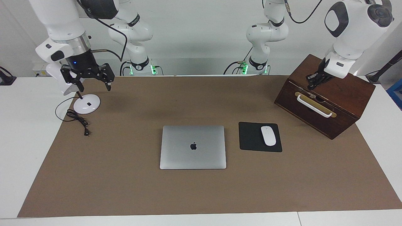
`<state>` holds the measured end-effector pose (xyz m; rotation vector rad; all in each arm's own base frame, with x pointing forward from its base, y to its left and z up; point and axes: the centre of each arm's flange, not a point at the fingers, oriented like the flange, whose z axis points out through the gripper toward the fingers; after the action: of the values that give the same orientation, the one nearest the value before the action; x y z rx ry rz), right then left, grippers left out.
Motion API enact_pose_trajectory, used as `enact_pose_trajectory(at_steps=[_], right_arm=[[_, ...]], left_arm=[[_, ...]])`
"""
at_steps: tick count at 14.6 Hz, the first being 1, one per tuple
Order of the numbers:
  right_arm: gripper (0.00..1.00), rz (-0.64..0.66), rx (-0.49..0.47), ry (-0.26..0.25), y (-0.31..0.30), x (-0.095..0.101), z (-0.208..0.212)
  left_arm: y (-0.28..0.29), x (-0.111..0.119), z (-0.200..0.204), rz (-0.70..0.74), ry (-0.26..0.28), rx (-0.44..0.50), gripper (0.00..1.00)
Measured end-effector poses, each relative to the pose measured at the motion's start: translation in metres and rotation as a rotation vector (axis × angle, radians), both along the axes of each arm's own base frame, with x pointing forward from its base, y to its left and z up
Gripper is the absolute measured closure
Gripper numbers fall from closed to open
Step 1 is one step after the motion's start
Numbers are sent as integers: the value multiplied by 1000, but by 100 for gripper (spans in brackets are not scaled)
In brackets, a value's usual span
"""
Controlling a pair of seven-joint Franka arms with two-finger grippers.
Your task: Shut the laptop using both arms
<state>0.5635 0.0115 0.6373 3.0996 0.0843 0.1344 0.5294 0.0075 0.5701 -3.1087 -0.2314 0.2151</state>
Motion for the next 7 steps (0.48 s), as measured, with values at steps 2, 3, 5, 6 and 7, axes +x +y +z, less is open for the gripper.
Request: enact_pose_trajectory(at_steps=[2, 3, 5, 6, 7], right_arm=[[0, 0, 0, 0, 0, 0, 0], [0, 0, 0, 0, 0, 0, 0], [0, -1, 0, -1, -1, 0, 0], [0, -2, 0, -1, -1, 0, 0], [0, -3, 0, -1, -2, 0, 0]], left_arm=[[-2, 0, -5, -3, 5, 0, 71], [-2, 1, -6, -4, 0, 0, 61], [-3, 3, -7, -6, -15, 0, 41], [-5, 4, -6, -9, -21, 1, 30], [-7, 4, -6, -14, -24, 1, 17]])
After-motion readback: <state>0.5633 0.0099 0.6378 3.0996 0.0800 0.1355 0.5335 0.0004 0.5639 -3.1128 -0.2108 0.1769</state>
